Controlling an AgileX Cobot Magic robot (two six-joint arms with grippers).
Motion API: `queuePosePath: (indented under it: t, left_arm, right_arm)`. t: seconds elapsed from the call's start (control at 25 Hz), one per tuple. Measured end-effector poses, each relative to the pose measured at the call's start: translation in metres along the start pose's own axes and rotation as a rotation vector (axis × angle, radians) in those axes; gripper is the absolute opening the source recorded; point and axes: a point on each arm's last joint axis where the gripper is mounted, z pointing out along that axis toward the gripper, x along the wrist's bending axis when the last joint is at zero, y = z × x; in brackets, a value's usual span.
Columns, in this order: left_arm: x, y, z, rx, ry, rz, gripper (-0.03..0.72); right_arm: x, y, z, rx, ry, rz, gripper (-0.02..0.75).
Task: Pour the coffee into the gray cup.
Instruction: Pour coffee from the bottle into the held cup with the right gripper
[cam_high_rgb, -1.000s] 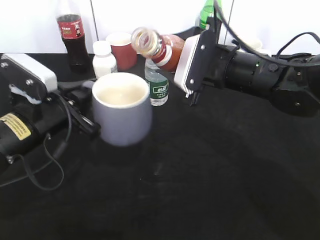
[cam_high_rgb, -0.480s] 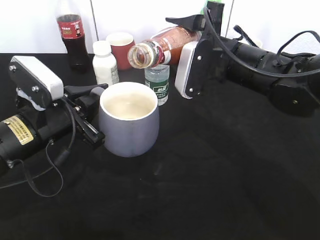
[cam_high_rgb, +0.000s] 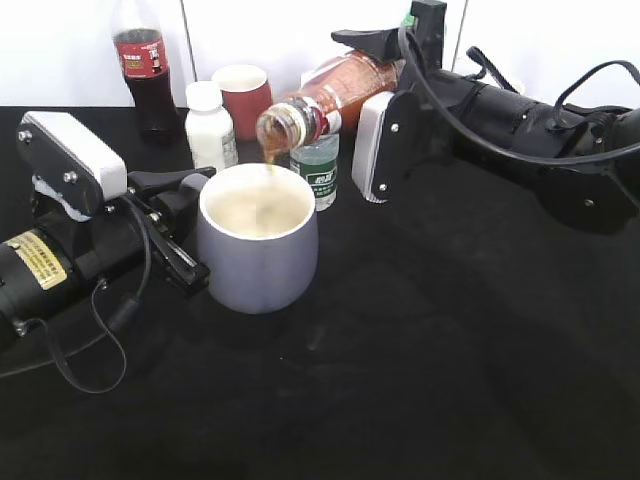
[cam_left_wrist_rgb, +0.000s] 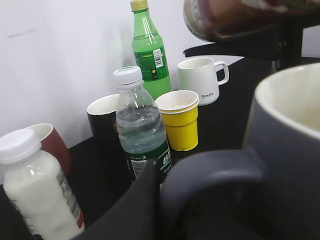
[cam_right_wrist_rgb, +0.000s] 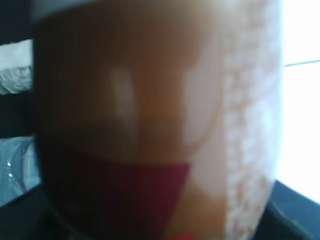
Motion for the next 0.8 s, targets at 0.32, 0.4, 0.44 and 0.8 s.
queuePosePath:
  t: [0.32, 0.4, 0.44, 0.8]
  left_arm:
    - [0.0004, -0.0001, 0.0, 0.001, 0.005, -0.002, 0.05]
    - [0.0005, -0.0001, 0.0, 0.001, 0.006, -0.002, 0.05]
    - [0.0005, -0.0001, 0.0, 0.001, 0.006, -0.002, 0.05]
    - [0.0006, -0.0001, 0.0, 0.001, 0.007, -0.003, 0.05]
  right_arm:
    - [-0.0037, 0.0017, -0.0001, -0.018, -0.041, -0.053, 0.512]
    - [-0.0039, 0.0017, -0.0001, -0.017, -0.044, -0.063, 0.512]
    - [-0.0043, 0.0018, -0.0001, -0.018, -0.048, -0.064, 0.512]
    - [-0.0056, 0.0022, -0.0002, -0.022, -0.063, -0.068, 0.512]
